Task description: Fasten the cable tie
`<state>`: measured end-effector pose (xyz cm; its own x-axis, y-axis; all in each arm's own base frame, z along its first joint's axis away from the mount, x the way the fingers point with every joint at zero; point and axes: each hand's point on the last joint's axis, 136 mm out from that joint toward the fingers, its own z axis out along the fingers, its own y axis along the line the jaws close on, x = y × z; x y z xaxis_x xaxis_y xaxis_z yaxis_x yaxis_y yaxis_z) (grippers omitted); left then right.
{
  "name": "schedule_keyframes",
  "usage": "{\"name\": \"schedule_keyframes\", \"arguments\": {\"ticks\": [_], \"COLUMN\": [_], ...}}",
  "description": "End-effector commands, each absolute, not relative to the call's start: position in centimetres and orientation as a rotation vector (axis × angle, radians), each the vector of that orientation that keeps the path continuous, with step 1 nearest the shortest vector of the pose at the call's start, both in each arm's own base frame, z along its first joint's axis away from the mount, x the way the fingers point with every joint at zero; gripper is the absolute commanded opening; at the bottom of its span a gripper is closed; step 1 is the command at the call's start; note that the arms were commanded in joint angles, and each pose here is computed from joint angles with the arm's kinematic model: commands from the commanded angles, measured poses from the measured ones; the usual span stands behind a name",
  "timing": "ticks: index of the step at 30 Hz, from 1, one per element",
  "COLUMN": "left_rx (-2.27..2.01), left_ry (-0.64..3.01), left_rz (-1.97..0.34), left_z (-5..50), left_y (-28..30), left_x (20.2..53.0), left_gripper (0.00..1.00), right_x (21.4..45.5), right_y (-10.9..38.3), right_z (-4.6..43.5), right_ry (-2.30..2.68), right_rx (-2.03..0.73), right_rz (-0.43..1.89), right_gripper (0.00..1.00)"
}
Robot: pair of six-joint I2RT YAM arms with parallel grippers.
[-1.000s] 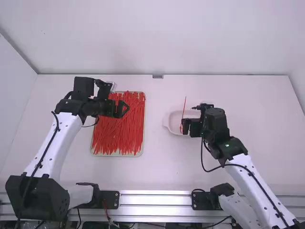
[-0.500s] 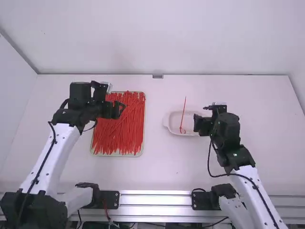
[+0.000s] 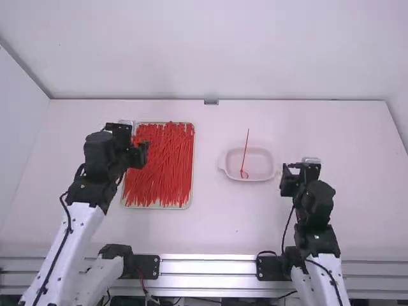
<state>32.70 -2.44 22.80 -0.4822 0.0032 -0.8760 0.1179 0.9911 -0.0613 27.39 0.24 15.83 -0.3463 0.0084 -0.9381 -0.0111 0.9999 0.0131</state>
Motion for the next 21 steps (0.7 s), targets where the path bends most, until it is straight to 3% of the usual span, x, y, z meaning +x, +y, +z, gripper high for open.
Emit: {"name": "schedule_keyframes", "arguments": {"ticks": [1, 11, 21], "left_rx": [0.01, 0.0, 0.0], "left_ry": [2.02, 1.82, 1.82], "left_rz": [-0.016, 0.0, 0.0], "left_z": [23.0, 22.9, 18.3], "left_y": [-0.3, 0.0, 0.0], "left_x": [31.9, 29.4, 26.7], "left_gripper": [0.53, 0.28, 0.08], "right_x": [26.6, 24.7, 24.8], "right_y": [0.3, 0.3, 0.3], "right_z": [14.3, 9.2, 12.7], "right_ry": [1.926, 1.92, 1.765], "right_rx": [-0.011, -0.011, -0.012], "right_rz": [0.015, 0.015, 0.014], "right_gripper": [0.49, 0.27, 0.11]}}
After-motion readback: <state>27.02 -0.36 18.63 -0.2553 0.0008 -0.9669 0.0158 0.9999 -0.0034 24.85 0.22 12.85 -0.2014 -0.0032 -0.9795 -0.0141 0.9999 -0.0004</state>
